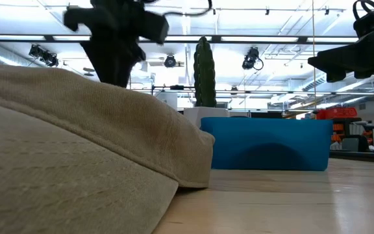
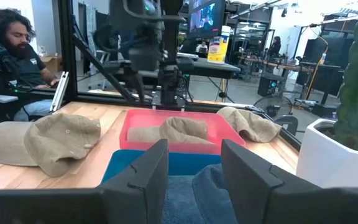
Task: Pick & Place hat
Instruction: Put the bottom light brown cup into the red bin
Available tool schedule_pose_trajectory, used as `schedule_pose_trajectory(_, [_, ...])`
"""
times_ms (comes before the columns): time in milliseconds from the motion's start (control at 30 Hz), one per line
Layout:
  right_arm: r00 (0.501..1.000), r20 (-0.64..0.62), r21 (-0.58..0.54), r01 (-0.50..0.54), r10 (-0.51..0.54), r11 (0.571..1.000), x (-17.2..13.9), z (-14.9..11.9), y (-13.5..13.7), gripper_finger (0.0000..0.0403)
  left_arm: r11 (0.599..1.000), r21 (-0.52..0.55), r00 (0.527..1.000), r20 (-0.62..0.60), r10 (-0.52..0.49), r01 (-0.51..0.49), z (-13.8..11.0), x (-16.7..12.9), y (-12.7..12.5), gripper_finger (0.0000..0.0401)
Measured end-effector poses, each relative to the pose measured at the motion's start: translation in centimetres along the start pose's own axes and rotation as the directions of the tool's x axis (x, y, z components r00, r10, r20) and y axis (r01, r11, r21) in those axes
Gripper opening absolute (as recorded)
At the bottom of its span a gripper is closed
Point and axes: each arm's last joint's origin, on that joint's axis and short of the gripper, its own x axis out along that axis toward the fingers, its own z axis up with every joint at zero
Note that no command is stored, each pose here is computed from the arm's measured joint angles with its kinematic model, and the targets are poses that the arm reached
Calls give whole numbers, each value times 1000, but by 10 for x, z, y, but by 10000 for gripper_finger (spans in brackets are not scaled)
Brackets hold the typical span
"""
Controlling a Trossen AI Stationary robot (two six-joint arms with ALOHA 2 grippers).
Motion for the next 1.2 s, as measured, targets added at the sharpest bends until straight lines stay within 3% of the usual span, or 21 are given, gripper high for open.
schedule_pose_trajectory(200, [1000,0,0,0,0,1000,0,0,0,153,999,43,996,84,-31,27,-5,-16,-27,196])
schedule_pose_trajectory(533, [1000,0,0,0,0,1000,0,0,0,153,975,116,951,227,-212,190,-7,-29,-86,195])
schedule_pose_trajectory(767, [1000,0,0,0,0,1000,0,0,0,153,968,120,943,229,-242,220,-12,-27,-113,195])
schedule_pose_trajectory(967, [1000,2,0,0,0,1000,0,0,0,153,935,175,901,262,-345,307,-8,-25,-138,195])
schedule_pose_trajectory(1200, [1000,-1,0,0,0,1000,0,0,0,153,926,175,899,234,-370,336,-1,-14,-153,195])
